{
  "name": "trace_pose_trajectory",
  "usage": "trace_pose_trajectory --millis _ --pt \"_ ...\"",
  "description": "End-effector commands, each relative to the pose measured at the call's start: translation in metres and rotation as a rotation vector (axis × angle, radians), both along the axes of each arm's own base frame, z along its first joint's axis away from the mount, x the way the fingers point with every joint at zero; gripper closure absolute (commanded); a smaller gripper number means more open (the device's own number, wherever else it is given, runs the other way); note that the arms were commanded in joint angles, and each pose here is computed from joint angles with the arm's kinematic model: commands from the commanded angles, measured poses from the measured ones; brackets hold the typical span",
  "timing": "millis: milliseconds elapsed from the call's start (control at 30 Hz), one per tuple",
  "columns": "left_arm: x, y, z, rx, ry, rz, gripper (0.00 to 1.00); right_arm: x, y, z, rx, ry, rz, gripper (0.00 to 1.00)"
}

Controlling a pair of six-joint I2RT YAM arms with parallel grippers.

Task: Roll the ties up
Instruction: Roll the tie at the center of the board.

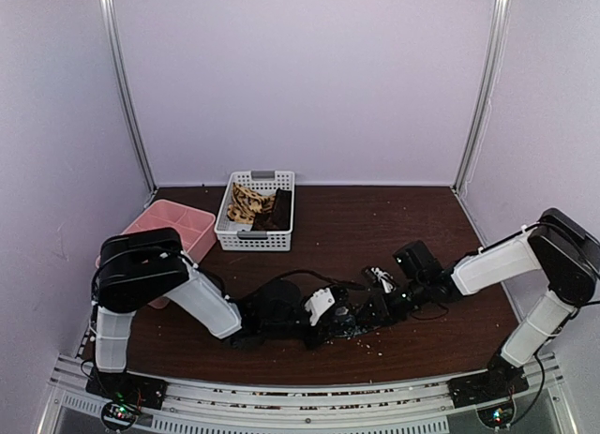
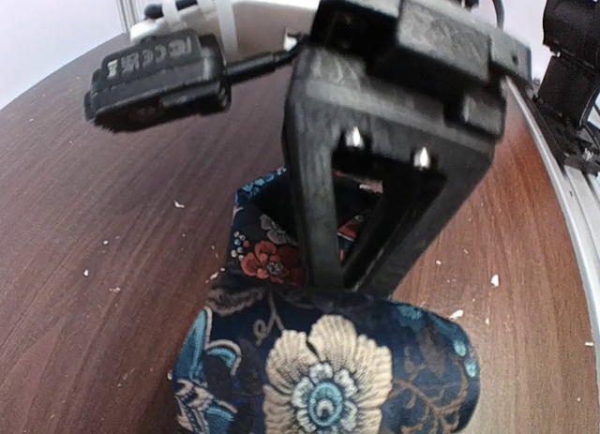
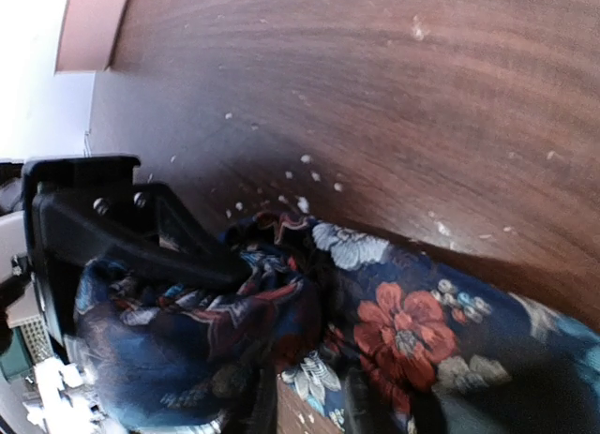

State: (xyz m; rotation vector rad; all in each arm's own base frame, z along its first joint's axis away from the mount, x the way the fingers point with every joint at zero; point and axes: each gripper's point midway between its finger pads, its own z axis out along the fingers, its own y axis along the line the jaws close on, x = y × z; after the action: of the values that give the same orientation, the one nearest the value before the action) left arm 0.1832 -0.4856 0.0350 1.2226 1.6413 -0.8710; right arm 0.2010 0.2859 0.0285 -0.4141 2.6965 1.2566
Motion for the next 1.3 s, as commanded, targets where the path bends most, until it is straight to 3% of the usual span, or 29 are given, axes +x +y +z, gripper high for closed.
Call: trace_pose_trajectory --millis 0,100,200,500,567,733,800,900,1133,1267 --pt "-0.016 0.023 -0.044 0.278 0.057 -0.058 0.81 -0.001 -0.016 0.011 -0.021 0.008 -0.019 0.67" --pt "-0.019 0.028 -0.053 0.347 0.074 -0.068 0.81 -0.001 -0.009 0.034 0.049 -0.004 -0.009 0.54" --pt "-0.017 0.029 -0.059 0.384 0.083 -0.064 0.81 -0.001 -0.002 0.051 0.104 0.007 -0.009 0.47" --pt "-0.014 0.023 -0.061 0.4 0.095 -0.059 0.79 -0.014 0.016 0.045 0.128 0.085 0.041 0.42" --pt "-0.014 0.023 -0.062 0.402 0.097 -0.061 0.79 -0.017 0.019 0.041 0.118 0.085 0.054 0.47" --pt "-0.016 0.023 -0.057 0.374 0.089 -0.067 0.73 -0.009 0.009 0.023 0.034 0.063 0.035 0.87" --pt "-0.016 0.022 -0.052 0.351 0.07 -0.072 0.72 -0.007 0.003 0.015 0.019 0.081 0.02 0.96" --pt "-0.012 0.019 -0.045 0.323 0.037 -0.075 0.7 -0.006 -0.004 0.006 0.011 0.098 0.006 1.0" --pt "0.004 0.013 0.001 0.128 -0.077 -0.044 0.3 -0.006 -0.014 -0.008 -0.009 0.122 -0.019 1.0" --pt "0.014 0.015 0.027 0.049 -0.178 -0.028 0.24 -0.009 -0.018 -0.017 -0.014 0.153 -0.032 1.0"
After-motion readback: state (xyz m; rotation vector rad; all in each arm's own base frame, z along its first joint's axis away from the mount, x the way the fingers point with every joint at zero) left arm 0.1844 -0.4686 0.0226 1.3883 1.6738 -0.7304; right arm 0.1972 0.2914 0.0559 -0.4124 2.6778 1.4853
